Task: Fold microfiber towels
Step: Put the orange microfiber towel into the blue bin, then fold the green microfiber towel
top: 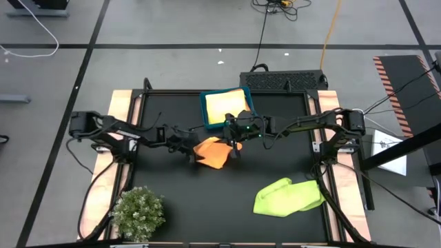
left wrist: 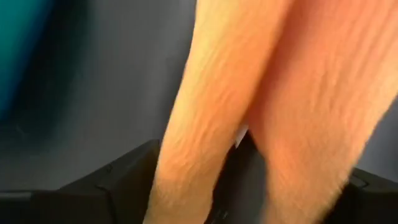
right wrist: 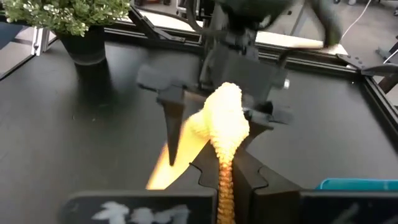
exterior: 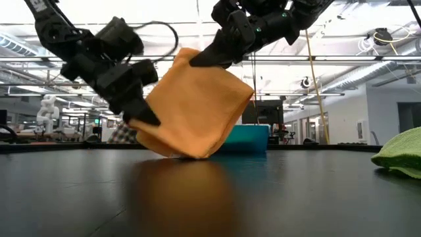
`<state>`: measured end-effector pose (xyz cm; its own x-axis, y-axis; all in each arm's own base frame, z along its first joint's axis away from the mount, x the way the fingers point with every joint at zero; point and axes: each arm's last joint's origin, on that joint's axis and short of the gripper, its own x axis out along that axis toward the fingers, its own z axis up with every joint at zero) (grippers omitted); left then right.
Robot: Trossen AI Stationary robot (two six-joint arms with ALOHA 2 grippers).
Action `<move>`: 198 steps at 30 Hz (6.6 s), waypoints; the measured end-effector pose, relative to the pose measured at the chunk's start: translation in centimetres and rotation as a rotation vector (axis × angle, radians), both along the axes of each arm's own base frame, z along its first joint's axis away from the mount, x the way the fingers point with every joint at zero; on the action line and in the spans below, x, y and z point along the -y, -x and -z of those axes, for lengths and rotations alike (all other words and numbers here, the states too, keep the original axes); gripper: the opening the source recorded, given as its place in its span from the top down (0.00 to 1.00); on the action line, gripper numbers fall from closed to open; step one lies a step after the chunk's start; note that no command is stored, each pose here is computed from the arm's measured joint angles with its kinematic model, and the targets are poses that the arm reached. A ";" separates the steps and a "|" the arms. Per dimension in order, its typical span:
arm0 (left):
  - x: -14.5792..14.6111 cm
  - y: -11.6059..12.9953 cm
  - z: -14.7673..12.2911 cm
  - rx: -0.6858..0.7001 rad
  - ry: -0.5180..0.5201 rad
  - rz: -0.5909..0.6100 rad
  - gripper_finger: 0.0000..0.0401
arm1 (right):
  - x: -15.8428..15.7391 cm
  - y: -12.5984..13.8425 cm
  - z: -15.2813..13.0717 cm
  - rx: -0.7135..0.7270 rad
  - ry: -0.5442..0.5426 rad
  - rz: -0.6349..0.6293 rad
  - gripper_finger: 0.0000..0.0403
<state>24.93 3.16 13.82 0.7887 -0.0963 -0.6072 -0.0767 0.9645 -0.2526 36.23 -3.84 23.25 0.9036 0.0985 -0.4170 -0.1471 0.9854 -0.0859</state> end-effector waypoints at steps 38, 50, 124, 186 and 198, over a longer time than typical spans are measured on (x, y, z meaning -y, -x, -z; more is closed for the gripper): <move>-9.2 -2.1 -12.7 -0.135 -0.379 -0.122 0.99 | 7.3 4.8 -2.9 -0.084 0.126 0.695 0.99; -13.3 -5.3 -10.3 -0.284 -0.410 -0.085 0.99 | 10.6 8.1 2.1 -0.037 -0.061 0.734 0.99; -16.5 -6.5 -6.7 -0.462 -0.552 -0.267 0.71 | 14.1 9.8 10.1 0.013 0.031 0.815 0.69; 5.5 0.5 -8.2 0.506 -0.211 0.000 0.78 | -11.8 20.4 8.2 -0.916 -0.464 0.514 0.68; 8.7 1.0 -8.0 0.488 -0.145 0.102 0.78 | -11.6 21.4 7.9 -0.965 -0.512 0.604 0.68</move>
<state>23.91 -5.53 21.81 0.9745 -0.1294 -0.1835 0.1128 0.9887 -0.0986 14.84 7.76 15.39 0.2078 0.1208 -0.9707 0.5506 0.8058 0.2182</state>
